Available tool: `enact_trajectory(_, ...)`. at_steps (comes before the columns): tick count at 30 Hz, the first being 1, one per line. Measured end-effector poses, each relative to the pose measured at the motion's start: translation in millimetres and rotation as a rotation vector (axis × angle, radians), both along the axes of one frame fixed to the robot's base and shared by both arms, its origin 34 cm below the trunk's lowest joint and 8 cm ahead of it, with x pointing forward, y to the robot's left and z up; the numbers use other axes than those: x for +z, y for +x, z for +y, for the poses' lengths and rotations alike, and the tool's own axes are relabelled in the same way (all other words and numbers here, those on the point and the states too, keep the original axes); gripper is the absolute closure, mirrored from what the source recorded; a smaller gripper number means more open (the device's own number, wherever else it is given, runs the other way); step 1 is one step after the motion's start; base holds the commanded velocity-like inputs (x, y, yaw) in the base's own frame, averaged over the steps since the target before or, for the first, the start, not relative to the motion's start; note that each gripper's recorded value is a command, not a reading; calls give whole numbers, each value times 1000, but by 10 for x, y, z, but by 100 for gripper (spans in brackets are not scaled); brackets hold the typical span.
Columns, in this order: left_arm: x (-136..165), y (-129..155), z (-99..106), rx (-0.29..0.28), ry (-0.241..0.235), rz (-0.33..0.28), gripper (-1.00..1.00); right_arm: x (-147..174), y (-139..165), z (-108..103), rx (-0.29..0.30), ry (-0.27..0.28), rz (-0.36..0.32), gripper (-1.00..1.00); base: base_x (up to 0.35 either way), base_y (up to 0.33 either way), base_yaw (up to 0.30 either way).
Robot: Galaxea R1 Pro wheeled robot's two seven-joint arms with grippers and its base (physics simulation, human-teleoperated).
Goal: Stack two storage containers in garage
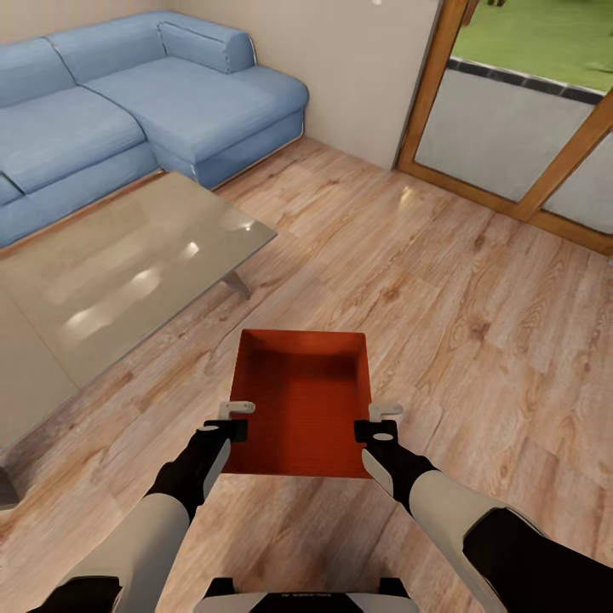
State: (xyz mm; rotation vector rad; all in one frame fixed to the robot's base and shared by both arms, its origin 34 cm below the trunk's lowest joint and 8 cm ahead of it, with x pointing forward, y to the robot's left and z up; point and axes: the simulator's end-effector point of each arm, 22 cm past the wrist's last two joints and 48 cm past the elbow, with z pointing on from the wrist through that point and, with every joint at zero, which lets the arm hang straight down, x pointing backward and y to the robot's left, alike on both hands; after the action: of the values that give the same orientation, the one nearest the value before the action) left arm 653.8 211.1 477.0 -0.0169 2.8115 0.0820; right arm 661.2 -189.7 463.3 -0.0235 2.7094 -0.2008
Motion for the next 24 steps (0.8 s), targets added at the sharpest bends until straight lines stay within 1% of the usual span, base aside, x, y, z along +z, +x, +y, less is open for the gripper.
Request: enact_trajectory(24, 339, -25, 4, 0, 0, 0, 100, 338, -29, 3, 0, 0, 0, 100, 0, 0, 0)
